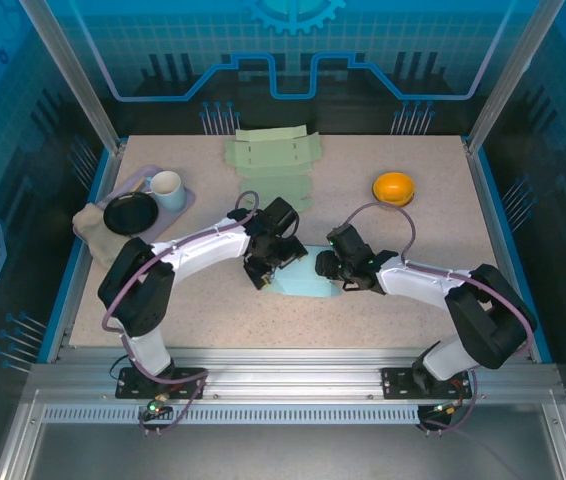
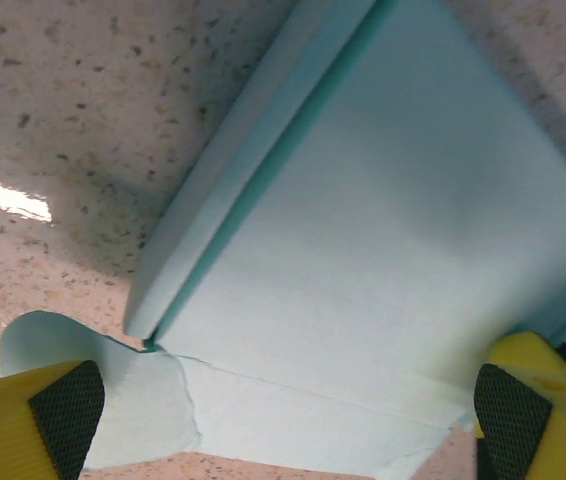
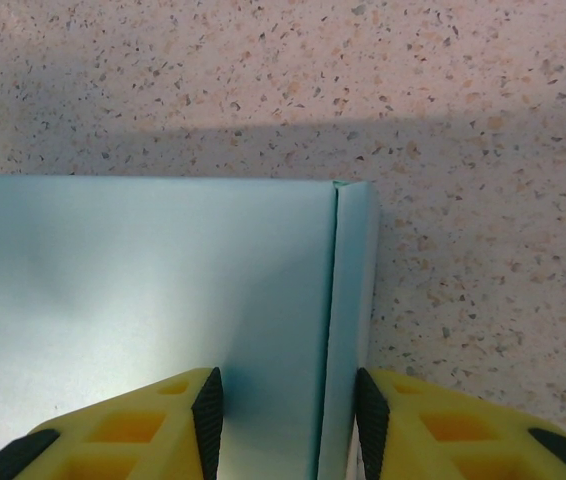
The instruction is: Fold the paper box
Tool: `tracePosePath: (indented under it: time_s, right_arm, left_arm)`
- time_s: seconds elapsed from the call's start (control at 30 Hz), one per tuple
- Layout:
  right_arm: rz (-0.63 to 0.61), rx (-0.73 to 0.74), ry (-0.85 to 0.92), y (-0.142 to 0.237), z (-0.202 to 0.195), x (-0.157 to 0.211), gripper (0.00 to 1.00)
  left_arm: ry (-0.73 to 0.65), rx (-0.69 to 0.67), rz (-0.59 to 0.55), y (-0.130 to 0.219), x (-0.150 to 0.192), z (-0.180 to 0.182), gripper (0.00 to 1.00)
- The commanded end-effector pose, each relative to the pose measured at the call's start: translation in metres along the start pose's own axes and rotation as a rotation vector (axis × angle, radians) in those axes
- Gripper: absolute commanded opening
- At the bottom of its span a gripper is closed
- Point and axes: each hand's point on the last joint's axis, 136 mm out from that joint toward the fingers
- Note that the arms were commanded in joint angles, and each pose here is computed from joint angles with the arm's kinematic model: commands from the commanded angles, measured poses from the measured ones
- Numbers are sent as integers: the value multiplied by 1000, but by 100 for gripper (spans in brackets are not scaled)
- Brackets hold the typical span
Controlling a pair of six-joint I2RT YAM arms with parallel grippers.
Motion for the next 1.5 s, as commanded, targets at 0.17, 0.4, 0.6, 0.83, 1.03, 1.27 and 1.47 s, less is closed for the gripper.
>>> tracePosePath:
  time_s: [0.17,0.4,0.6,0.83,1.03,1.27,1.47]
  right_arm:
    - [67,79,13,-1,-21,25,42]
    - [69,75,9,-2,-20,26,42]
    - [72,73,9,-3,-20,27,42]
    - [71,76,10,-3,-20,26,42]
    - [76,79,9,-4,-21,27,42]
    - [77,79,9,-4,-21,28,42]
    - [76,84,10,-4,-23,28,41]
  left_arm:
    - [-3,-89,-7,-17,0,27,99]
    - [-15,-65,2,-28,3,19,99]
    - [-21,-50,8,-30,5,9,99]
    - [-14,-9,38,-27,12,-3,99]
    - [-9,34,58,-20,17,-14,99]
    - [-6,60,61,-16,17,-23,99]
    - [-7,71,62,-13,17,-27,98]
Point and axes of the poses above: each hand's point on the last joint's axis, 136 mm out from that joint toward the fingers, its own y axis back along the fingers, its own z axis along the line the jaws close on, x = y × z, and after that the axes turned 2 degrees about -y, right-handed
